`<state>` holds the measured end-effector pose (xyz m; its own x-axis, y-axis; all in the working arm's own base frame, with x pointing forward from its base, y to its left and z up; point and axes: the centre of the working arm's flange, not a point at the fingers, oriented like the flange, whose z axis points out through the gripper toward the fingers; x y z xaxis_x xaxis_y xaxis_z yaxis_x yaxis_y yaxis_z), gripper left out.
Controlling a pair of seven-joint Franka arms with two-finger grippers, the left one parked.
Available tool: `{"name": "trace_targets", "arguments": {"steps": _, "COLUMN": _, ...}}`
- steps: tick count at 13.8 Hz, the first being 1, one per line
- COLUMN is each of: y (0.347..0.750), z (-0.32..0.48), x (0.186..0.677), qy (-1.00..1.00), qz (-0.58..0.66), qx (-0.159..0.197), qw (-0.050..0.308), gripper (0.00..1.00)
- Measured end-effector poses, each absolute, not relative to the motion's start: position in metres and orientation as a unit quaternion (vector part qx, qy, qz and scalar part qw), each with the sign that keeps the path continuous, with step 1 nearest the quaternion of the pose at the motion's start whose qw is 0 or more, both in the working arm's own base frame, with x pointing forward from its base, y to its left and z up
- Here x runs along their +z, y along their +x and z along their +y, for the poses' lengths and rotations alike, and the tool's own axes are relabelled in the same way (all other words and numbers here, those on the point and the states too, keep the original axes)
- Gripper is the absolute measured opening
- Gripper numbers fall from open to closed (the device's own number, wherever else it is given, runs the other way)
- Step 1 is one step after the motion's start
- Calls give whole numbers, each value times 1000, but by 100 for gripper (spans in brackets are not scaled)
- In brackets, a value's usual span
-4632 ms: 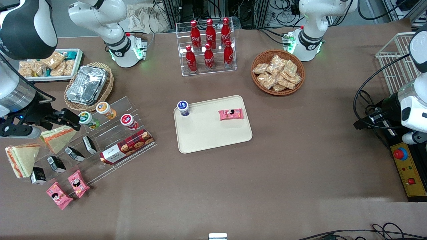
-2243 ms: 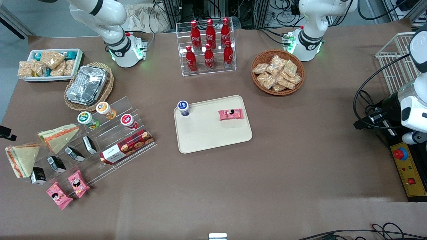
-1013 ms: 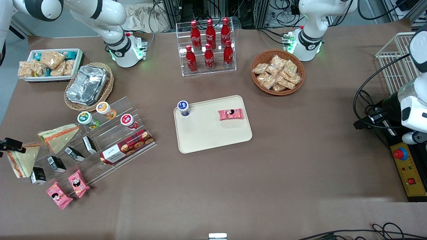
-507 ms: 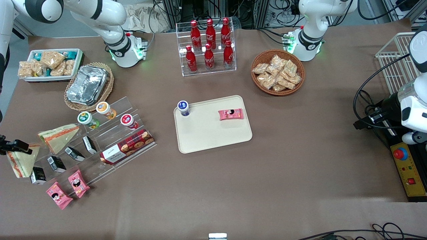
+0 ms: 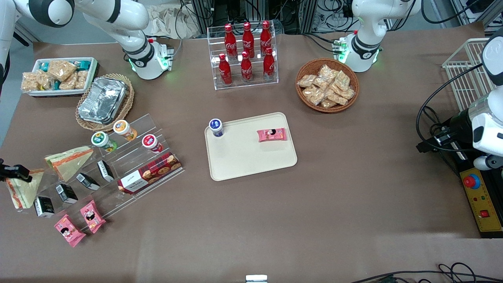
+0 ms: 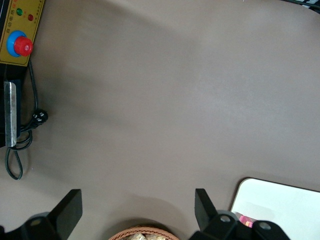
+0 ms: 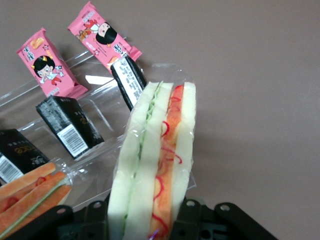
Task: Place sandwich on tray
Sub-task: 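Lift the sandwich and carry it with the right gripper to the cream tray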
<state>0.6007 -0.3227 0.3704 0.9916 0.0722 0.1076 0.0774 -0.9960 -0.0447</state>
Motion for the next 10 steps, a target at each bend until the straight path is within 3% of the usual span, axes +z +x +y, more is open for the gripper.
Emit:
{"name": "trace_targets", "arguments": {"steps": 2, "y": 601, "z": -322, "x": 376, "qy": -997, "qz": -38, "qx": -55, "qw": 26, "gripper": 37}}
{"name": "trace_targets", "arguments": {"steps": 5, "y": 591, "z": -314, "x": 392, "qy": -997, "qz": -31, "qx": -32, "qw": 56, "gripper": 22}}
{"name": "trace_targets", "arguments": {"steps": 10, "y": 571, "z": -286, "x": 468, "qy": -995, "qz": -3, "qx": -13, "qw": 99, "gripper": 22}}
